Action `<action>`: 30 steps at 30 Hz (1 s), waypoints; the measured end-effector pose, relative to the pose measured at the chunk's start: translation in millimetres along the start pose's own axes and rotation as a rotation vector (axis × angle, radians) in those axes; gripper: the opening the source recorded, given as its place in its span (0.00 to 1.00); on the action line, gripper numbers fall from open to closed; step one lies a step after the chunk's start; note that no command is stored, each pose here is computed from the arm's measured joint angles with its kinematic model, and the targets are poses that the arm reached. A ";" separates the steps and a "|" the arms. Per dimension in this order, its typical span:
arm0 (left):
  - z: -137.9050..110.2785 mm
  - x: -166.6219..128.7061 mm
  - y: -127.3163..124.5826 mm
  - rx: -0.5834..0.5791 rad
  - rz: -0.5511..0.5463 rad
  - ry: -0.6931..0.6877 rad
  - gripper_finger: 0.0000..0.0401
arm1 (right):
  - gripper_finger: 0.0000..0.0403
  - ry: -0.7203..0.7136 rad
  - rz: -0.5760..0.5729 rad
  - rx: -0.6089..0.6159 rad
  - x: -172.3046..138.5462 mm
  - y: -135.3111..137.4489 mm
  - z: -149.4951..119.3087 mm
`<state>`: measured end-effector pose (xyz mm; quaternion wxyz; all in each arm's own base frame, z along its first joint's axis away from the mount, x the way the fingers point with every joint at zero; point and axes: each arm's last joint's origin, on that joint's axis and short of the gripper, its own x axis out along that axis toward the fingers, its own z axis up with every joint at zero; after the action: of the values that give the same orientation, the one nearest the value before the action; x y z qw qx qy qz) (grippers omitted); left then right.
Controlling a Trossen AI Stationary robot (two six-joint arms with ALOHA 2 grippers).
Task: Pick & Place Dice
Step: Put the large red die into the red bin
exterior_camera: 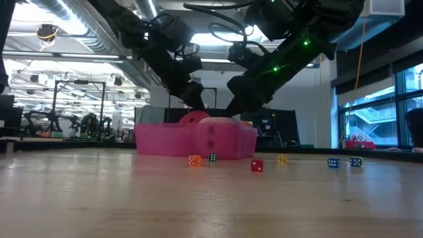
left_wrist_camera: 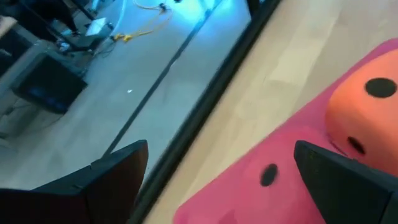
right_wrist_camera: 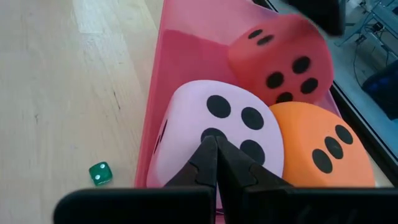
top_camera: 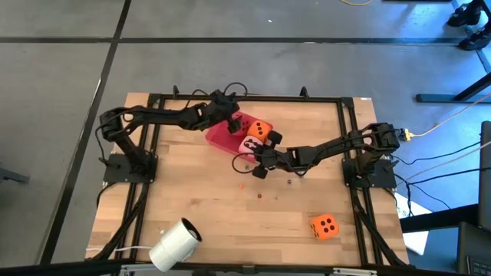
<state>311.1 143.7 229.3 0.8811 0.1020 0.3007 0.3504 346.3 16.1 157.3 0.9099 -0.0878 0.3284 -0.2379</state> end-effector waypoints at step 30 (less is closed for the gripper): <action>8.4 -26.7 2.4 0.014 0.191 0.037 1.00 | 0.00 -0.001 0.035 0.010 0.1 0.8 0.5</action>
<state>299.5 127.6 249.2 0.8373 0.1299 0.3082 0.4324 347.0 16.8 157.3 0.9144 -0.0774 0.3284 -0.2237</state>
